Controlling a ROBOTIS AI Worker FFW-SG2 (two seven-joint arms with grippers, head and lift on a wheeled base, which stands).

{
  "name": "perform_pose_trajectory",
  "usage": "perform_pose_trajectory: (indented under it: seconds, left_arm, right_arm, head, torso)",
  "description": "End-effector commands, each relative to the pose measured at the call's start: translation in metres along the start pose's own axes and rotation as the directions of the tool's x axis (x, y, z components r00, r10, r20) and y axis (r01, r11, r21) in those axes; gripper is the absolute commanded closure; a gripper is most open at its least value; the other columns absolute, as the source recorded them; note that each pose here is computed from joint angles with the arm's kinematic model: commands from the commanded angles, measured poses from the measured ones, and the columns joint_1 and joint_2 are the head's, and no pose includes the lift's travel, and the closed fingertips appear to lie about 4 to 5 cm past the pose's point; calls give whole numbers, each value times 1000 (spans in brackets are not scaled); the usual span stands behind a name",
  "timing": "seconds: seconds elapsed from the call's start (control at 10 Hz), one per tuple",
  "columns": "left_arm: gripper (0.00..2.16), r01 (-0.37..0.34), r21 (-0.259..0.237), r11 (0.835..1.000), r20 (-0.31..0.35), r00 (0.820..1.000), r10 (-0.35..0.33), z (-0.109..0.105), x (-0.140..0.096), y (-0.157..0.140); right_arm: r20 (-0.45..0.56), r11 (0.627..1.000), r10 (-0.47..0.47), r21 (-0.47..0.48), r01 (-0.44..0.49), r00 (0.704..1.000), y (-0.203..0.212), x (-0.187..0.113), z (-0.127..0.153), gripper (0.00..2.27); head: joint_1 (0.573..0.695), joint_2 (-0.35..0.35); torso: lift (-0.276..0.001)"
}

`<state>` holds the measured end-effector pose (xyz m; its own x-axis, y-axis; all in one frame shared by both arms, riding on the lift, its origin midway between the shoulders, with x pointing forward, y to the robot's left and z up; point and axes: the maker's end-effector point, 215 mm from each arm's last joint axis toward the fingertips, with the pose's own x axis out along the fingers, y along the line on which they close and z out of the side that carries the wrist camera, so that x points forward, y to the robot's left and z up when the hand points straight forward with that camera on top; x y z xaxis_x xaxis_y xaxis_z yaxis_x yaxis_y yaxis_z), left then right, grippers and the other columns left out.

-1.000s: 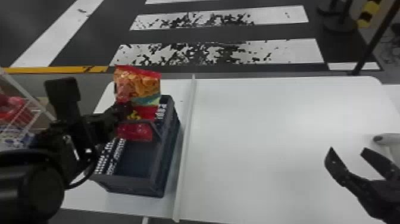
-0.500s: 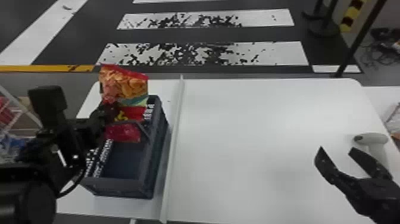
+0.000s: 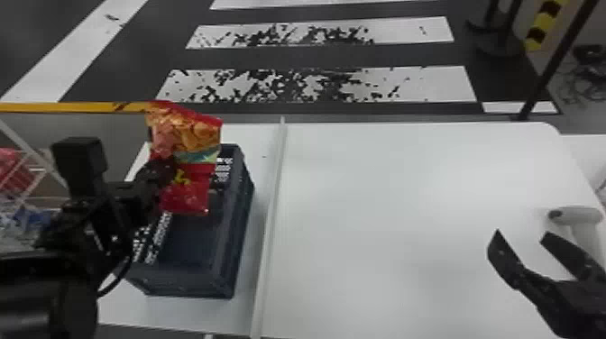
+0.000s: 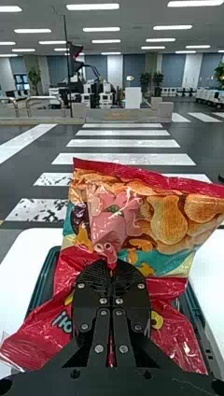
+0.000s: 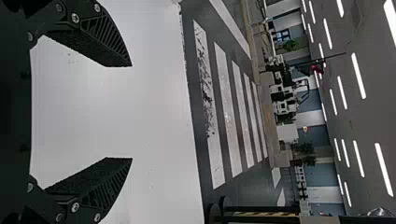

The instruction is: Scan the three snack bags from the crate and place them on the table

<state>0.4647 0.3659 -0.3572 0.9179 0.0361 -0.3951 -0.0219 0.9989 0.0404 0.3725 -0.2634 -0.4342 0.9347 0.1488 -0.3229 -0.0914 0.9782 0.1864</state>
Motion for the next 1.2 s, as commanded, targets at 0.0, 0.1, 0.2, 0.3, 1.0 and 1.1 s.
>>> perform_pose_trajectory:
  seconds: [0.0,0.1,0.2,0.3,1.0,1.1]
  left_arm:
    - [1727,4,5,1000,25,1000,-4,7,0,-2]
    - [1727,5,10,1000,41,999,-5,15,-1,-4]
    - [1727,9,13,1000,61,998,-9,26,-5,-8]
    - [1730,22,11,1000,86,996,-23,40,-12,-14]
    - [1730,403,-117,908,159,910,-384,79,-74,-166]
    - [1727,456,-125,881,143,887,-439,70,-75,-192]
  right_arm:
    - [5,1000,0,-2,0,1000,0,-2,3,188]
    - [6,1000,-1,-2,1,1000,0,-3,4,188]
    - [5,1000,-4,-2,4,1000,-1,-4,3,188]
    - [7,1000,-5,-3,5,1000,-2,-4,5,188]
    - [35,1000,-11,-4,11,999,-8,3,20,188]
    - [39,1000,-11,1,11,999,-8,3,22,188]
  head:
    - [695,138]
    - [695,137]
    - [695,133]
    - [695,128]
    - [695,-34]
    - [695,-67]
  torso:
    - [-62]
    - [-62]
    - [-62]
    - [-62]
    - [-62]
    - [-62]
